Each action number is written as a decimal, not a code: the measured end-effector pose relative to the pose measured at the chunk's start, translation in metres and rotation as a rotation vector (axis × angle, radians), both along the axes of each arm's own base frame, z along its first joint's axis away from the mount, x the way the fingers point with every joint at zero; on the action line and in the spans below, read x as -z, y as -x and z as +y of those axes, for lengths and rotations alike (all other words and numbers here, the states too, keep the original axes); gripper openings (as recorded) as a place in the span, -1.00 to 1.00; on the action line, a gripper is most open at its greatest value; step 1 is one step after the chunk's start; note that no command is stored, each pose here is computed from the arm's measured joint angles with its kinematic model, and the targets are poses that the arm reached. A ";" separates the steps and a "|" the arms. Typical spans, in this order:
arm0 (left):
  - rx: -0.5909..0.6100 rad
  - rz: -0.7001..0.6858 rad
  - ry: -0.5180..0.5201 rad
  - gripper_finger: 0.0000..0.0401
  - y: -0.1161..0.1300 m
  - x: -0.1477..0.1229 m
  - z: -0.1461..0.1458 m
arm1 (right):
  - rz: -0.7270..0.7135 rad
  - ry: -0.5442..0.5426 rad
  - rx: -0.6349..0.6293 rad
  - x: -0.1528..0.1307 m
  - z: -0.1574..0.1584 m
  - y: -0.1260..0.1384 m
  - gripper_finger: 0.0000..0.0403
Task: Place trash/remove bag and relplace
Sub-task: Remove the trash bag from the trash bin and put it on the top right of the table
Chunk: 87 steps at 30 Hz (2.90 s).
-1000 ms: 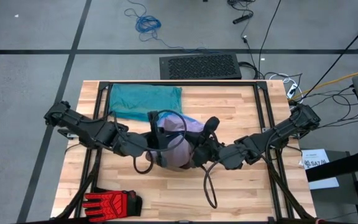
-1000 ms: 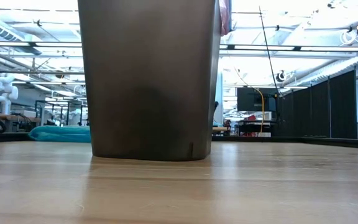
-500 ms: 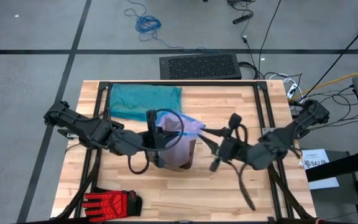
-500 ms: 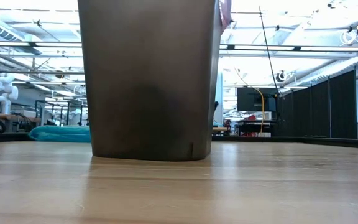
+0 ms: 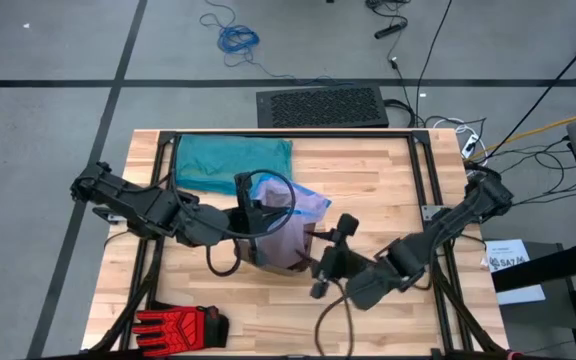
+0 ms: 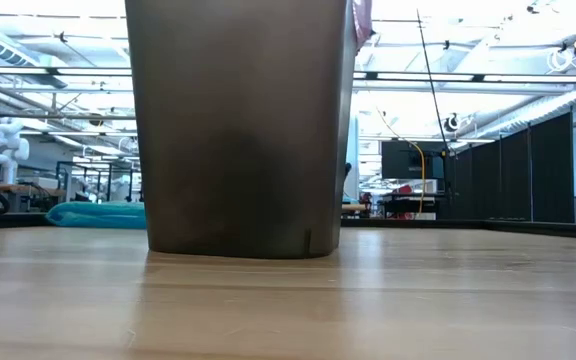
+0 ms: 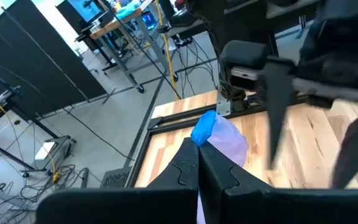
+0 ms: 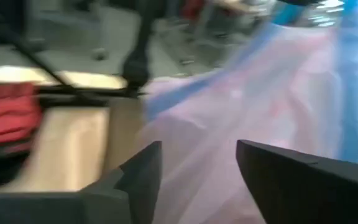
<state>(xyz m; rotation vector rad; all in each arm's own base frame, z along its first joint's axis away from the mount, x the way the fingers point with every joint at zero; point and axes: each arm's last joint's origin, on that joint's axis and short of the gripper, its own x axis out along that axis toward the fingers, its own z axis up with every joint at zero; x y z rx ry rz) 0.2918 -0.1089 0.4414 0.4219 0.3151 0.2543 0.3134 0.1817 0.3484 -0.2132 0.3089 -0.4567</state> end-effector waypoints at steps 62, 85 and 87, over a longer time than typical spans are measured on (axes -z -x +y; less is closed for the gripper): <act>-0.129 -0.137 -0.058 -1.00 0.062 -0.046 0.025 | 0.169 -0.179 0.029 0.064 -0.037 -0.057 -1.00; -0.343 -0.045 -0.194 -0.19 0.072 -0.035 0.019 | 0.180 -0.144 0.016 0.063 -0.038 -0.058 -0.63; -0.341 -0.041 -0.187 -0.18 0.072 -0.033 0.018 | 0.182 -0.143 0.014 0.063 -0.038 -0.058 -0.59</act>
